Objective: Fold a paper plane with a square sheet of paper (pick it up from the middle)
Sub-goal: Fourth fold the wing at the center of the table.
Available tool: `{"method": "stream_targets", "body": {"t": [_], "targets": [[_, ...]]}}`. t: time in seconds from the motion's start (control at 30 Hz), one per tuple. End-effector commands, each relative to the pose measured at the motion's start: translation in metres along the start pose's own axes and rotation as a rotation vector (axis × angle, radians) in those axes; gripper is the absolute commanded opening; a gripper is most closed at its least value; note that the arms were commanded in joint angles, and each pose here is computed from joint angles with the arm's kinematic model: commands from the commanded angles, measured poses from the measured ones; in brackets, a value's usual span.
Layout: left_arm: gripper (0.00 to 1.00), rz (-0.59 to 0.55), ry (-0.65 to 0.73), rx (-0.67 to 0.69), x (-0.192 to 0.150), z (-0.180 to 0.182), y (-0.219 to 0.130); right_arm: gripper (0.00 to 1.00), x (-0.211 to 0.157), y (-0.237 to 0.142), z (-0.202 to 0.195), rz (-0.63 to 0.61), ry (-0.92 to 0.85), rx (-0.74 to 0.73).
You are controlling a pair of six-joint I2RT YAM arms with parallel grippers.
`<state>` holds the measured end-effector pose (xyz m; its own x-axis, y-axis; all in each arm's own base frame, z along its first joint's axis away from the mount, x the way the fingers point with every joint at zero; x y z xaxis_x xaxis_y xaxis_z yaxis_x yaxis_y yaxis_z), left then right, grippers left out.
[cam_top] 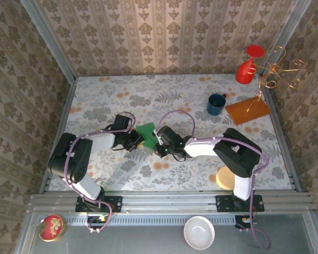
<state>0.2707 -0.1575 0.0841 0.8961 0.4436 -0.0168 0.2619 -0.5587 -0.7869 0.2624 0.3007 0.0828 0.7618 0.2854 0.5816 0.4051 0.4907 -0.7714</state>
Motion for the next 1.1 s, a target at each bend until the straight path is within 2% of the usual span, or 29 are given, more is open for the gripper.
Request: {"method": "stream_targets", "body": {"t": [0.0,0.33,0.47,0.7,0.8,1.07], "targets": [[0.14,0.015,0.000,0.019,-0.001,0.001,0.003,0.25,-0.002,-0.007,0.000,0.066,0.003,-0.007],[0.14,0.021,0.000,0.038,-0.006,0.004,0.006,0.28,0.002,-0.012,0.003,0.070,0.028,-0.001],[0.14,0.023,0.001,0.038,-0.006,0.004,0.006,0.25,0.003,-0.011,0.003,0.069,0.034,0.000],[0.14,0.021,-0.004,0.038,-0.007,0.005,0.006,0.24,-0.004,-0.008,0.002,0.087,0.054,0.007],[0.14,0.017,-0.001,0.026,-0.007,0.002,0.004,0.19,-0.009,-0.007,0.001,0.092,0.061,0.016],[0.18,-0.059,0.053,-0.046,-0.005,-0.014,-0.017,0.14,-0.021,-0.001,-0.008,0.111,0.139,0.104]]}}
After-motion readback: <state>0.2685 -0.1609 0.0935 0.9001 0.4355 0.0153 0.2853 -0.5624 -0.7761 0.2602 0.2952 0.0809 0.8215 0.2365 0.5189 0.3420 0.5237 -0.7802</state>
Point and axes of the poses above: each hand's point on the last joint's axis, 136 mm out from that joint toward the fingers, its own y axis out along the fingers, its own z axis along the line the jaws close on, x = y × z, the point moved 8 cm from there along -y, back along the fingers, and after that the axes turned 4 degrees about y, right-handed, at the moved point
